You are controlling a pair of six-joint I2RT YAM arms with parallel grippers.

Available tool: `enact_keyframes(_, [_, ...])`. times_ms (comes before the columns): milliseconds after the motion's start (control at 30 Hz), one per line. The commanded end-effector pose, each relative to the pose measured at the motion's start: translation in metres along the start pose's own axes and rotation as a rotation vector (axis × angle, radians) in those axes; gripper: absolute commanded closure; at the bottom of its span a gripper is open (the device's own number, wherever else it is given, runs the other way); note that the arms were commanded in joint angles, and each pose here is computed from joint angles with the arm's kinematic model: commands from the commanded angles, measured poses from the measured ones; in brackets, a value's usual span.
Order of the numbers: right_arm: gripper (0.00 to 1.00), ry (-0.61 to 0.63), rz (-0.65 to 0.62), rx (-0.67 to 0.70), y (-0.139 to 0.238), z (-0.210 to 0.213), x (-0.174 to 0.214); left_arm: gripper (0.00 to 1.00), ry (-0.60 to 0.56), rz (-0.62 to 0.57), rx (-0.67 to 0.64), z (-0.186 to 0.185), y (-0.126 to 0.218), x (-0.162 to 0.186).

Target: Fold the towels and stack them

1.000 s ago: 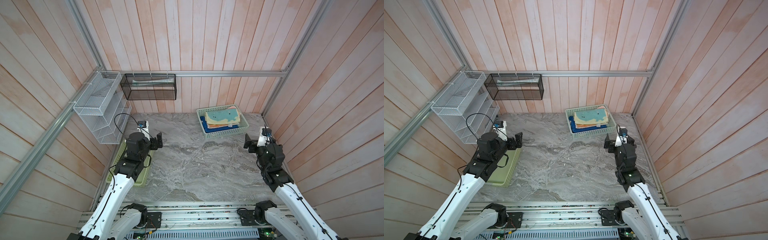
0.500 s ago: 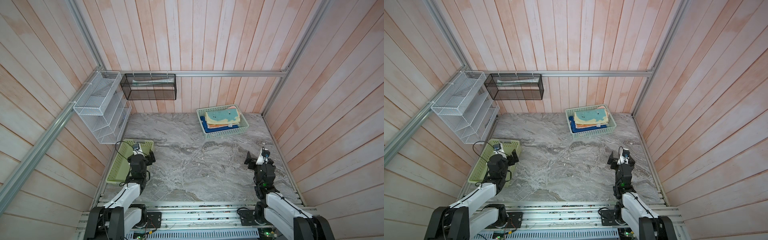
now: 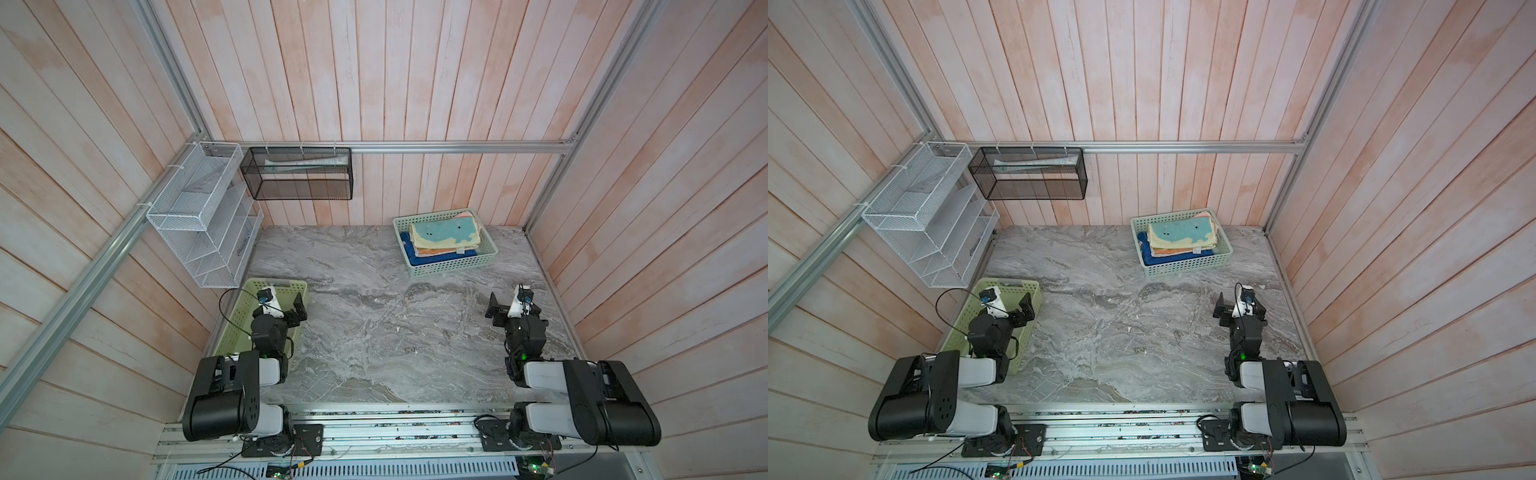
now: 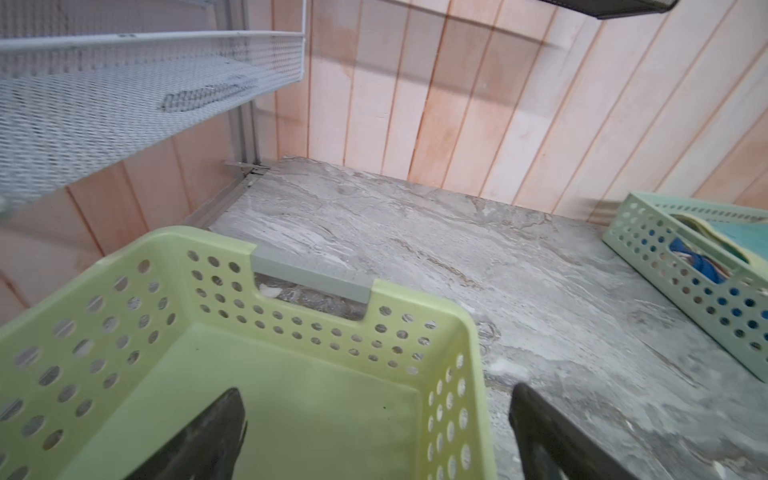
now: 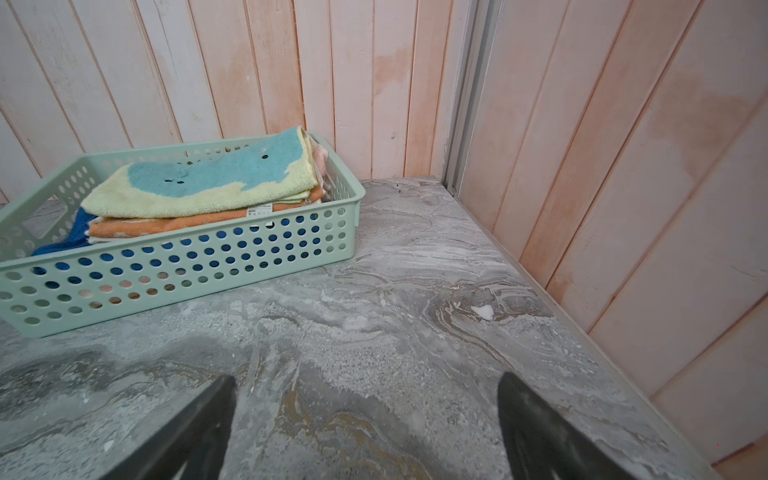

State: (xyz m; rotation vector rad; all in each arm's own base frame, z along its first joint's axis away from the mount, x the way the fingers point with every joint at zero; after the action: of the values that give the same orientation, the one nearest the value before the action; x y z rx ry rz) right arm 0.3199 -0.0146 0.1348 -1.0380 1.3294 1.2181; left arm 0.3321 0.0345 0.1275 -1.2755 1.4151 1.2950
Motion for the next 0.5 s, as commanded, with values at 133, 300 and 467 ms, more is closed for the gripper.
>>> enact_keyframes(133, [0.02, 0.0, -0.061, 0.005, -0.014, -0.001, -0.002, 0.0, -0.07, -0.06, 0.1, -0.021, -0.01, -0.008])
enact_keyframes(300, [0.02, -0.012, 0.019, 0.026, -0.028, -0.004, 0.002, 0.0, -0.074, -0.037, 0.075, -0.021, -0.019, -0.007])
enact_keyframes(467, [0.02, -0.012, 0.018, 0.026, -0.028, -0.005, 0.002, 0.0, -0.106, -0.024, 0.064, -0.024, -0.023, -0.007])
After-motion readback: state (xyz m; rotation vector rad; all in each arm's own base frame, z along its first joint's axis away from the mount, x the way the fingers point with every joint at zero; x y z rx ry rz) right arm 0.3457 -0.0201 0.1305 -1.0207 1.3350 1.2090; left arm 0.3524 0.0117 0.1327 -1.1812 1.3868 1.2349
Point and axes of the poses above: each gripper's point midway between its finger pads, its own y axis back along the fingers, its own z axis along the line the jaws close on, x = y × z, the point moved 3 cm from there along y, back along the fingers, and after that the axes turned 1 degree about -y, right-handed, at the moved point
